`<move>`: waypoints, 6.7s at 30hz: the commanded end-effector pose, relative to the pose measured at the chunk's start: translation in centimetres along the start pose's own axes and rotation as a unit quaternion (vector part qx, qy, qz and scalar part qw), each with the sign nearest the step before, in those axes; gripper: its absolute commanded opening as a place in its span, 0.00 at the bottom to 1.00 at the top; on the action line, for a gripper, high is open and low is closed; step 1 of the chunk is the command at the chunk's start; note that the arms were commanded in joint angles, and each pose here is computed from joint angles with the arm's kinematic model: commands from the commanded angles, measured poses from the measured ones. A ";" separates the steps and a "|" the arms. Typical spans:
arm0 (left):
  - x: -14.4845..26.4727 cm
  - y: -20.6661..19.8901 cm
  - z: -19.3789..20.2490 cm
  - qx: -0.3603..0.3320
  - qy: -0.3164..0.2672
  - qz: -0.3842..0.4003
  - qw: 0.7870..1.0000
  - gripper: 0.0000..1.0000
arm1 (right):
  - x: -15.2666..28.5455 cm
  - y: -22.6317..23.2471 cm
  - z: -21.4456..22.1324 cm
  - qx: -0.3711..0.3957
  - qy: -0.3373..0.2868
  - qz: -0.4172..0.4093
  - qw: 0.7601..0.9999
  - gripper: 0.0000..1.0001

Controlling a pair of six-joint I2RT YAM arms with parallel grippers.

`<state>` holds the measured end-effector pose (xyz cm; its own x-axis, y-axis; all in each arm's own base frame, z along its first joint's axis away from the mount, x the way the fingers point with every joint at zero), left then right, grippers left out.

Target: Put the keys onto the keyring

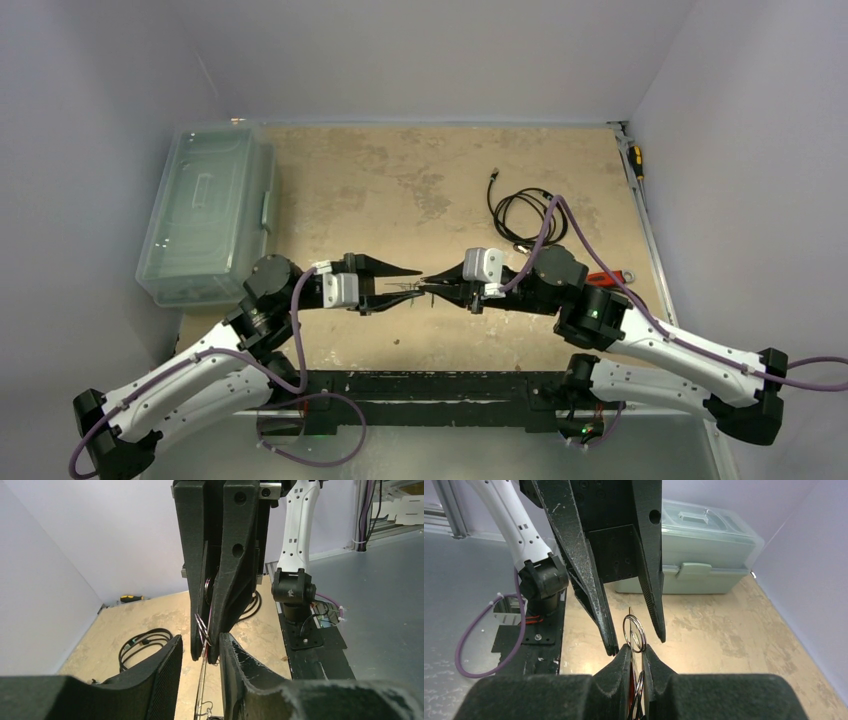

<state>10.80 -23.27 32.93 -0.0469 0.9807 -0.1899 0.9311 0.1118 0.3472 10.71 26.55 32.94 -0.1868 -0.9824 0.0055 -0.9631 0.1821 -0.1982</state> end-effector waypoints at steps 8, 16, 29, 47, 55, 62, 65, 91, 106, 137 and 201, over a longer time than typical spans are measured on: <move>-0.2 -0.3 0.1 -0.006 -0.012 0.014 1.000 0.14 | 0.1 0.0 -3.6 0.009 -0.068 -0.009 0.998 0.00; -0.3 -0.4 0.2 0.000 -0.012 0.018 1.000 0.06 | -0.2 0.5 -3.1 0.004 -0.063 -0.027 0.998 0.00; 0.0 -0.1 -1.2 0.021 -0.026 -0.004 0.999 0.30 | 0.0 0.2 -3.0 0.007 -0.064 -0.013 0.998 0.00; 0.2 0.3 -1.7 0.029 -0.030 -0.027 0.999 0.15 | 0.0 0.3 -3.1 0.007 -0.068 -0.016 0.998 0.00; -0.3 0.8 -0.8 0.036 -0.020 -0.038 0.998 0.00 | -0.2 0.5 -3.2 0.006 -0.067 -0.027 0.997 0.00; -0.4 0.9 -0.3 0.036 -0.019 -0.039 0.998 0.00 | -0.7 0.3 -3.1 0.002 -0.066 -0.026 0.997 0.00; -0.2 0.8 -0.2 0.028 -0.030 -0.046 0.998 0.00 | -0.9 0.3 -2.9 -0.003 -0.061 -0.025 0.998 0.00; 1.0 1.0 -0.5 -0.007 -0.037 -0.077 0.996 0.00 | 0.1 -0.1 -1.0 -0.029 0.006 0.007 1.000 0.37; 1.4 1.3 -0.2 -0.013 -0.020 -0.092 0.995 0.00 | 1.3 -0.5 -1.2 -0.020 0.041 0.022 0.999 0.72; 3.6 4.6 3.5 -0.015 0.111 -0.238 0.965 0.00 | 7.2 -6.7 2.4 -0.289 0.044 0.467 0.834 0.76; 3.6 4.3 3.6 -0.007 0.105 -0.233 0.967 0.00 | 13.7 -29.4 30.2 -0.482 0.256 0.606 0.579 0.63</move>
<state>15.89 -19.90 27.90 -0.5329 0.8442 -0.0586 0.8037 0.5266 0.2772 39.37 8.81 7.47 -0.5800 -0.0554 0.8127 0.3192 0.9025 0.2893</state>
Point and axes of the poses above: each gripper's point midway between its finger pads, its own x axis back along the fingers, its own y axis along the line the jaws close on, z = x × y, the point moved 5 cm from there along x, back along the fingers, and after that the axes turned 3 degrees about -x, right-handed, at the moved point
